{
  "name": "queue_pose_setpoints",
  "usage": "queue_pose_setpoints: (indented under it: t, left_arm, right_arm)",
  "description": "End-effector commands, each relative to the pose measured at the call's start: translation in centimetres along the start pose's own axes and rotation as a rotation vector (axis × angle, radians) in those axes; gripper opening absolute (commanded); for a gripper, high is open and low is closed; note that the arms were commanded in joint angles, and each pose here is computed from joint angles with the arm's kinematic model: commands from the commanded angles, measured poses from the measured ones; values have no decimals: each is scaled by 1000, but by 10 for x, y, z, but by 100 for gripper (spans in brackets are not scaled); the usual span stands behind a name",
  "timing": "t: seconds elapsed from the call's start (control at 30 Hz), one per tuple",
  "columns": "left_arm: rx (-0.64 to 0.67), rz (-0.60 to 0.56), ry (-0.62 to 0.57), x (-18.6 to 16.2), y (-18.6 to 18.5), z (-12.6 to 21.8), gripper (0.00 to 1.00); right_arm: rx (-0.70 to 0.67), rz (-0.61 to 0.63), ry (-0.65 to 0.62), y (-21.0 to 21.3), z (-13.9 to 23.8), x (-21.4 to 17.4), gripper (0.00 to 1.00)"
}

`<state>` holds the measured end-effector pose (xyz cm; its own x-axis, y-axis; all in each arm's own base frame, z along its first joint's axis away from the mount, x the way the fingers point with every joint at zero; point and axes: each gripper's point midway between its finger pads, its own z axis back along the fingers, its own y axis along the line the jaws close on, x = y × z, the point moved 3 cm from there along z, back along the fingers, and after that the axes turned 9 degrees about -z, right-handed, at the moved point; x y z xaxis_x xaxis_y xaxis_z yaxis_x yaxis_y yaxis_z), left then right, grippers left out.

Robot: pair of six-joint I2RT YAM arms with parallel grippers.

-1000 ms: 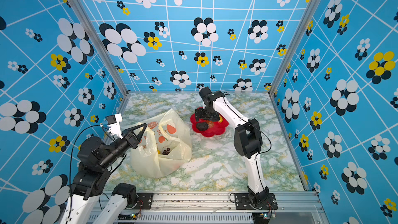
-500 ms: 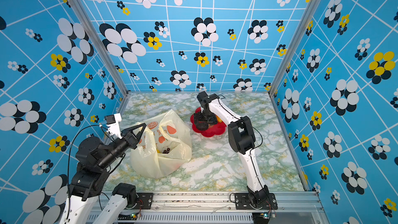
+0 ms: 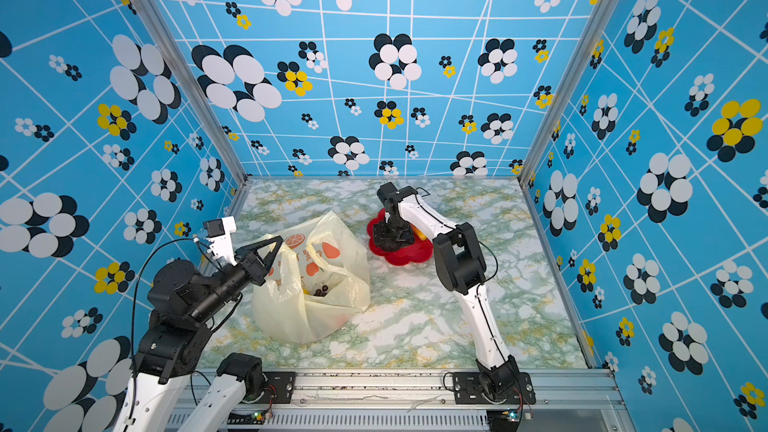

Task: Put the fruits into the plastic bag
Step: 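Lower the right gripper onto a dark textured fruit on the plate, then close the right gripper on the dark fruit and lift it, then carry the dark fruit with the right gripper into the bag mouth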

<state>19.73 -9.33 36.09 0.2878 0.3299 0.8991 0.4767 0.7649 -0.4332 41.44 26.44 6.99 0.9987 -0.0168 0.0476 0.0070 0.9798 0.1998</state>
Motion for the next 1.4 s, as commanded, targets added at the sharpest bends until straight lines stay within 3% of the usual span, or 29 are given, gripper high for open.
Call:
queue_pose_setpoints:
  t: [0.0,0.1,0.33,0.6,0.8,0.9,1.1,1.37]
  left_arm:
    - [-1,-22,-38,13,-5,3,0]
    - [-2,-22,-42,14,-5,3,0]
    - [-11,-12,-45,16,-7,2,0]
    - [-33,9,-48,15,-9,1,0]
    - [-54,36,-58,18,-10,-3,0]
    - [-67,56,-70,19,-11,-5,0]
    - [-77,60,-85,22,-14,0,0]
    - [-86,41,-100,21,-19,10,0]
  right_arm:
    - [13,-8,-19,3,6,2,73]
    - [23,-13,-48,3,17,2,66]
    - [56,-14,-139,4,54,1,63]
    - [207,4,-329,12,143,-14,60]
    - [447,209,-487,57,240,-50,60]
    - [573,340,-508,90,271,-80,60]
    - [719,499,-423,145,285,-134,57]
    - [757,574,-258,202,246,-170,57]
